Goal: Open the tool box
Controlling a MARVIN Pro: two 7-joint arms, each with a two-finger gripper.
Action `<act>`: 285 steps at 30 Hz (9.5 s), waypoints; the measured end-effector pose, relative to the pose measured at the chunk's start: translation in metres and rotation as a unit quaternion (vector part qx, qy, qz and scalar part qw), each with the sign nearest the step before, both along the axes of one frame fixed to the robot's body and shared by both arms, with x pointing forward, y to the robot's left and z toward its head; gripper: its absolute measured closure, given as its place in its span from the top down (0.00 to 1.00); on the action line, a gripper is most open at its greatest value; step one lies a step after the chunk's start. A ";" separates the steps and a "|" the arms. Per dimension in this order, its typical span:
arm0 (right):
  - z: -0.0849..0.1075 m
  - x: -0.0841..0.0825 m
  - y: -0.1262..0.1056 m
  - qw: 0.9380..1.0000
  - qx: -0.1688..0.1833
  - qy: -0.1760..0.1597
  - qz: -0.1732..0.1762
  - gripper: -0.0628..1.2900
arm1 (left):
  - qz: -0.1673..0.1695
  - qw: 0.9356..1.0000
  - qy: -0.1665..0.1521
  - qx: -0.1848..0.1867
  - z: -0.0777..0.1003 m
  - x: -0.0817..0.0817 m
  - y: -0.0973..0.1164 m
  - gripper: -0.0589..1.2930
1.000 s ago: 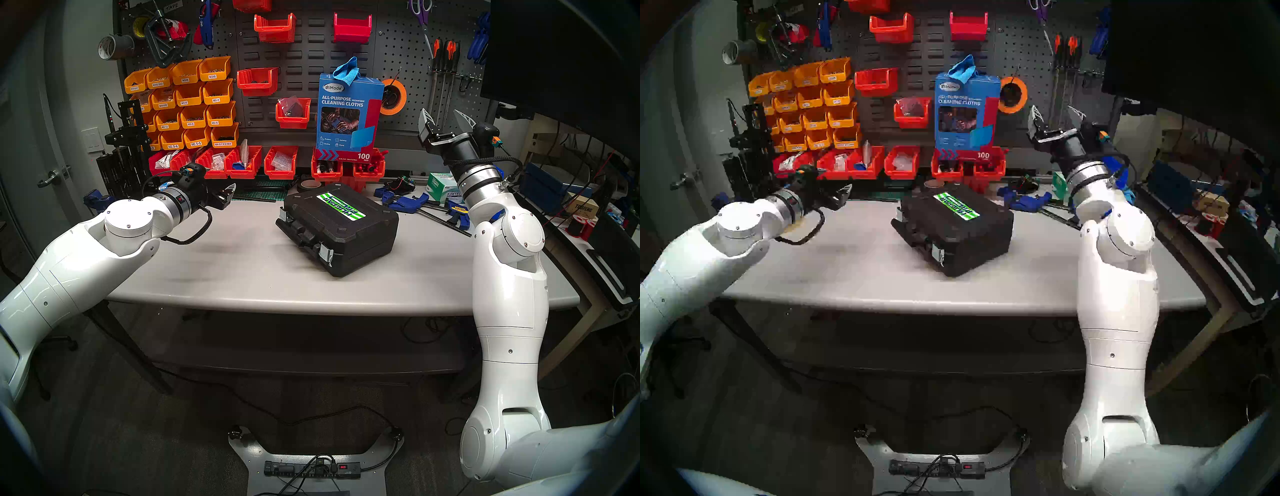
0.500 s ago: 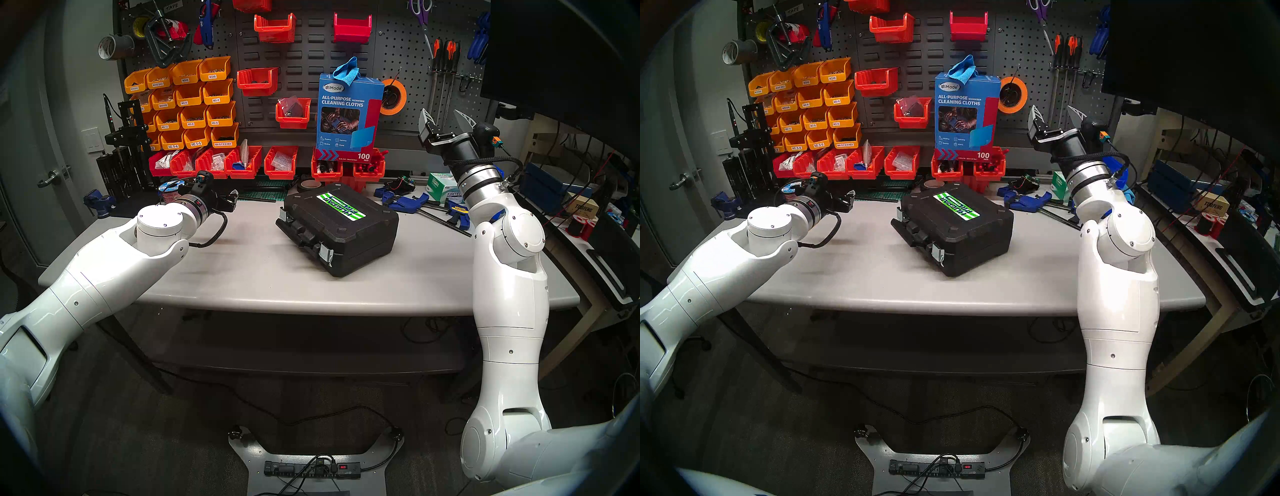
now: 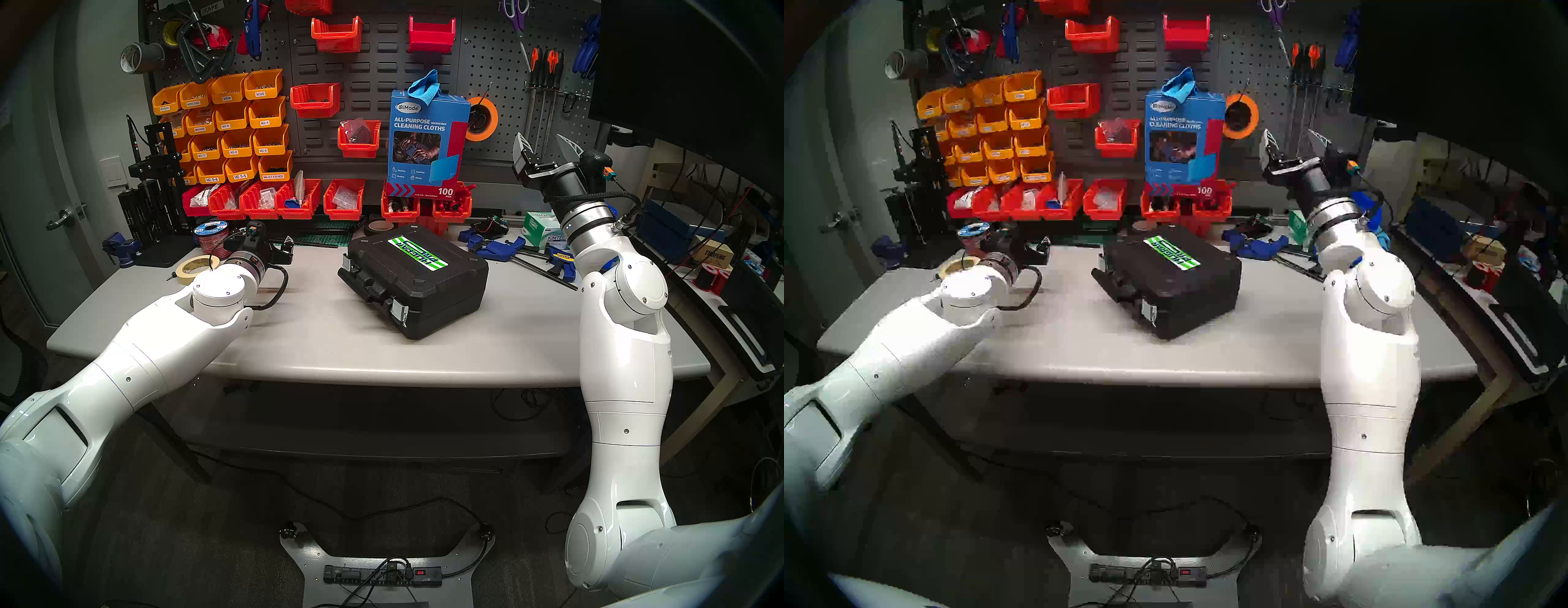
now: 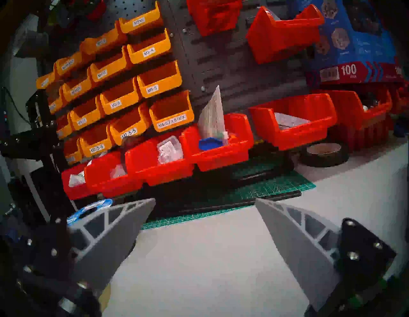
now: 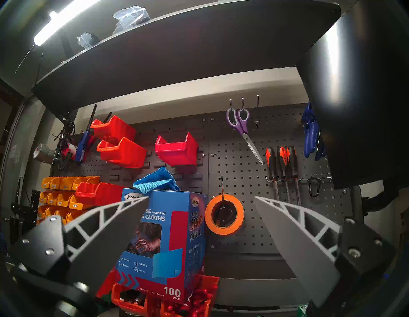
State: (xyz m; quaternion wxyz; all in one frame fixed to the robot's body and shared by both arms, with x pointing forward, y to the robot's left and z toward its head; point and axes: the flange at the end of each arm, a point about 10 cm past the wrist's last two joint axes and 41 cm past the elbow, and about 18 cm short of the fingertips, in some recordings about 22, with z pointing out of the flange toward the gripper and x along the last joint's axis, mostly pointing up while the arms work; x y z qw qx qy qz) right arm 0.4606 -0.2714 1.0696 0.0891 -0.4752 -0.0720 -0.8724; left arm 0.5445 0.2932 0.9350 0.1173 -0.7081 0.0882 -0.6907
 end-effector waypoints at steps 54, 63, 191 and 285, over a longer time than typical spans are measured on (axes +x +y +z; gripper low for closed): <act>0.000 0.000 0.000 1.000 0.000 0.001 0.000 0.96 | -0.046 0.993 0.023 -0.105 -0.007 -0.018 -0.090 0.03; 0.000 0.000 0.000 1.000 0.000 0.001 0.000 0.96 | -0.084 0.988 0.051 -0.117 -0.007 -0.041 -0.113 0.03; 0.000 0.000 0.000 1.000 0.000 0.002 0.001 0.96 | -0.227 0.970 -0.086 -0.011 0.149 -0.119 -0.126 0.96; -0.001 0.000 0.000 1.000 0.000 0.002 0.000 0.96 | -0.627 0.482 -0.172 0.587 0.079 -0.109 -0.159 0.96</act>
